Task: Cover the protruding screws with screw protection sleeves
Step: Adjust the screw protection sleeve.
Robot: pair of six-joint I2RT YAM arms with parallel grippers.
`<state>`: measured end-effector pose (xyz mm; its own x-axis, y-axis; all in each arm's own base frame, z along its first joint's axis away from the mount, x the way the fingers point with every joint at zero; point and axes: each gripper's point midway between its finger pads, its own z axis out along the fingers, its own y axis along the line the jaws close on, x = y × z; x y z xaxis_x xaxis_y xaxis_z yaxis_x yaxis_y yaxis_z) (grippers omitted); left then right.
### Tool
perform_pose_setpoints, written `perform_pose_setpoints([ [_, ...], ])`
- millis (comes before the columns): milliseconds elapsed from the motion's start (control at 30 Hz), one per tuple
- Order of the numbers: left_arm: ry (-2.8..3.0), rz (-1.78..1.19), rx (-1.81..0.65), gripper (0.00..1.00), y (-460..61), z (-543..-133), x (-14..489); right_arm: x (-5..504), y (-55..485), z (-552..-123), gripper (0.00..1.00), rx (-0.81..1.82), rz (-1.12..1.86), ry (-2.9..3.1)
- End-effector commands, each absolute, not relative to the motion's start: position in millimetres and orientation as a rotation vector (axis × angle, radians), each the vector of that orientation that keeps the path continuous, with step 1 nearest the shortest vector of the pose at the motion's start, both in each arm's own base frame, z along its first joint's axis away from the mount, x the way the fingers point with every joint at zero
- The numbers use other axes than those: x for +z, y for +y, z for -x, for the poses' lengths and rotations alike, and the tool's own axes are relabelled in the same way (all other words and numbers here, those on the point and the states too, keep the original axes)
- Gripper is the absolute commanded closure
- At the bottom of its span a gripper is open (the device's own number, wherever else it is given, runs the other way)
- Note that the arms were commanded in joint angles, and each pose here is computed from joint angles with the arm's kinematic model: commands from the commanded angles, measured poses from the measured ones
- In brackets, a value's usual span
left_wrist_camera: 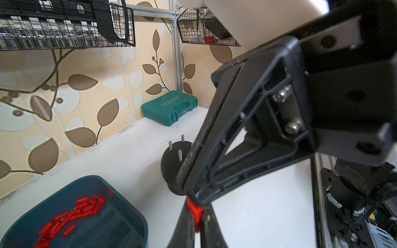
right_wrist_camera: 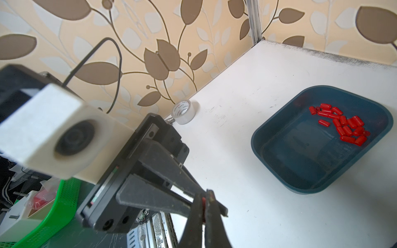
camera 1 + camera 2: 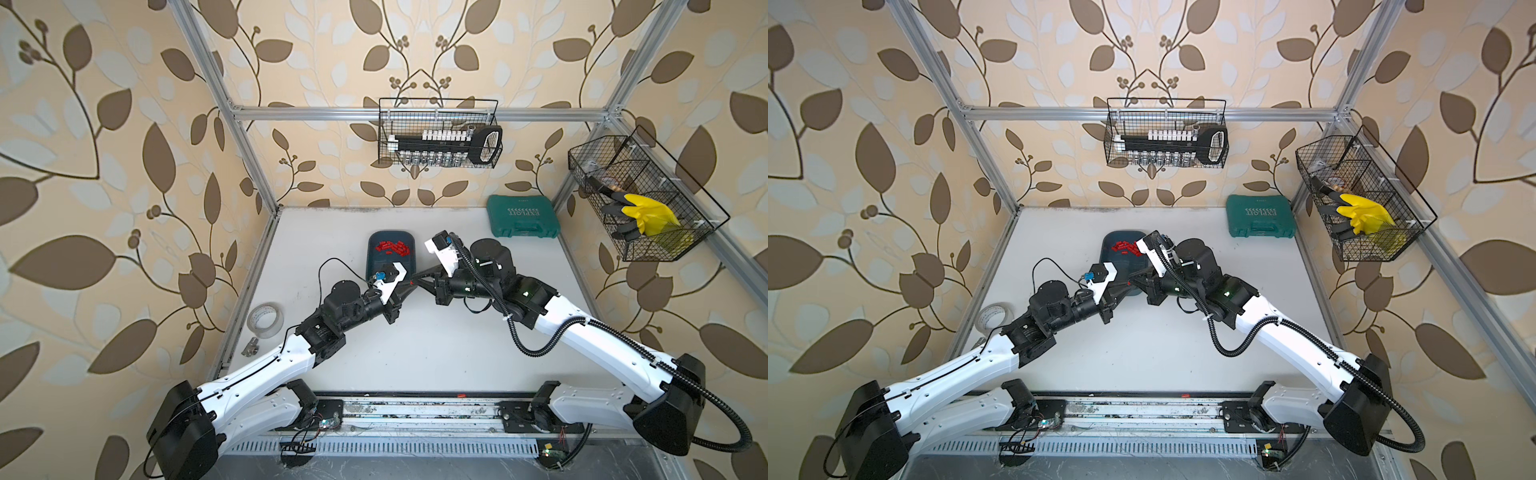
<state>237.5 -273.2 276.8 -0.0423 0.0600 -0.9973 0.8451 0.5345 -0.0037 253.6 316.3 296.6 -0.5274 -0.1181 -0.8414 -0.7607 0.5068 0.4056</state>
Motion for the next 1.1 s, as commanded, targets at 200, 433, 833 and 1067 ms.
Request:
perform_pose_setpoints([
  [200, 1.340, -0.828, -0.803, 0.90, -280.6, -229.0, 321.9, 295.8, 319.8, -251.3, 0.99, 1.035, 0.739, 1.973],
  [433, 1.343, -0.829, -0.805, 0.84, -281.0, -229.0, 319.7, 297.2, 318.8, -250.7, 0.99, 1.036, 0.734, 1.970],
  [833, 1.388, -0.818, -0.770, 0.65, -278.2, -234.6, 303.1, 303.6, 309.8, -257.1, 1.00, 1.021, 0.676, 1.982],
  [1067, 1.487, -0.792, -0.711, 0.61, -264.4, -236.3, 272.0, 312.1, 287.6, -274.7, 1.00, 1.062, 0.546, 2.012],
])
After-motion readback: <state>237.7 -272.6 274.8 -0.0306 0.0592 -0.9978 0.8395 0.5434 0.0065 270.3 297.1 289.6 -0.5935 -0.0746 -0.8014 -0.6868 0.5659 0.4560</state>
